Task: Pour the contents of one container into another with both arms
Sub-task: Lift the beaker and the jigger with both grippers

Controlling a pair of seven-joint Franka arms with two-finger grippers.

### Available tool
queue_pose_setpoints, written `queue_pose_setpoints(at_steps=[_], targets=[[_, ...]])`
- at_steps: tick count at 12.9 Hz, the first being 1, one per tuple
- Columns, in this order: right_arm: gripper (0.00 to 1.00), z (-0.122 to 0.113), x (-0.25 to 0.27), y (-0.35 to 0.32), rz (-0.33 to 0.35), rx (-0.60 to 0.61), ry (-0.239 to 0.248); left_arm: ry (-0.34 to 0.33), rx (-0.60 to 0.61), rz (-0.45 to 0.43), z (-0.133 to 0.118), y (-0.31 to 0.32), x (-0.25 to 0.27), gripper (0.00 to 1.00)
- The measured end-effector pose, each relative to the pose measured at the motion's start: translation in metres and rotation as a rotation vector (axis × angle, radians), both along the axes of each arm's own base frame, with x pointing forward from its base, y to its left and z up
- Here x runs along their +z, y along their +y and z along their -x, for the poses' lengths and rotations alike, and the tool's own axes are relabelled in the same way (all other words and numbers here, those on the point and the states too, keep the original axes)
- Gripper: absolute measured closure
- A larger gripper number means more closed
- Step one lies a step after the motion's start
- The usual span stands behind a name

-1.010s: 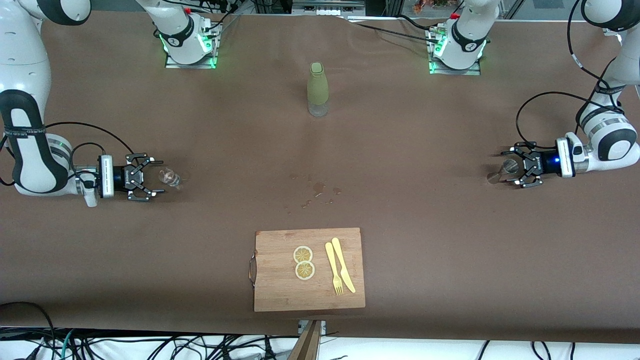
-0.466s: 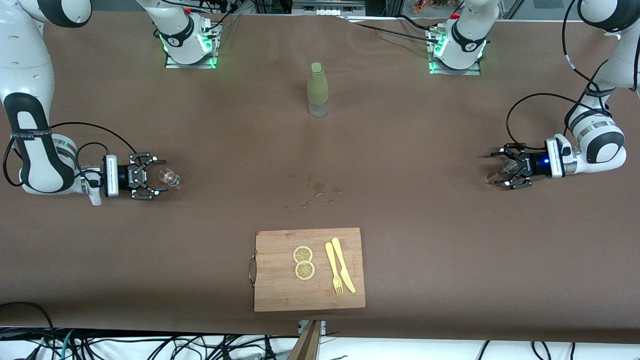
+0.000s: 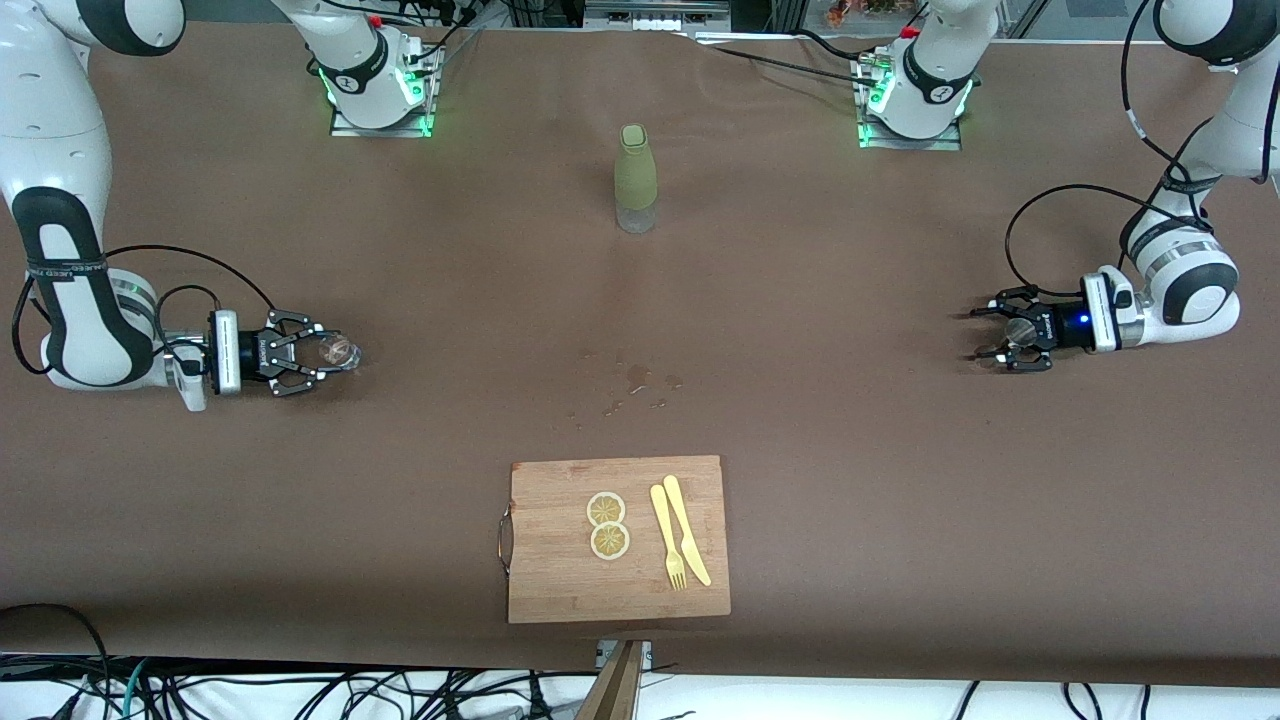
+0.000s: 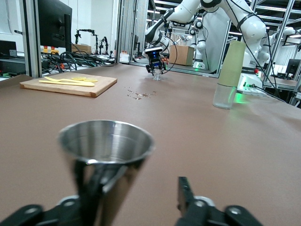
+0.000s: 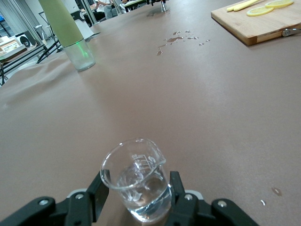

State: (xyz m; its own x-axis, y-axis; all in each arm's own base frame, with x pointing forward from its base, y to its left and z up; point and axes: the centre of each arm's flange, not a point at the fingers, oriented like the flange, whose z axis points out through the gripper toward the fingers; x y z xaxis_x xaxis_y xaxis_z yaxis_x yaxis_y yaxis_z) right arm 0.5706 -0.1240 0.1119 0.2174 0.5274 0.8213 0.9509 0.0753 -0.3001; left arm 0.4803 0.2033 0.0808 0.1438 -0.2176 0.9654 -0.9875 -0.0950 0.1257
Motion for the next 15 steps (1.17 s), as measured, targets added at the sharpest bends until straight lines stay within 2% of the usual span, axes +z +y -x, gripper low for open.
queue_pose_setpoints(at_steps=[2, 4, 6, 10, 15], targets=[[0.51, -0.001, 0.000, 0.002, 0.002, 0.003, -0.002, 0.000, 0.002, 0.004, 0.001, -0.001, -0.001, 0.58], [0.51, -0.002, 0.001, 0.003, 0.006, 0.011, -0.004, 0.002, 0.002, 0.006, 0.002, -0.002, -0.002, 0.78], [0.51, -0.003, 0.002, 0.004, 0.012, 0.019, -0.006, 0.004, 0.007, 0.010, 0.003, -0.003, -0.002, 0.90], [0.51, -0.004, 0.003, 0.007, 0.017, 0.027, -0.009, 0.019, 0.004, 0.033, 0.003, -0.008, -0.001, 0.91], [0.51, -0.020, 0.013, 0.028, 0.036, 0.062, -0.037, 0.020, 0.002, 0.097, -0.019, -0.042, 0.012, 0.91]])
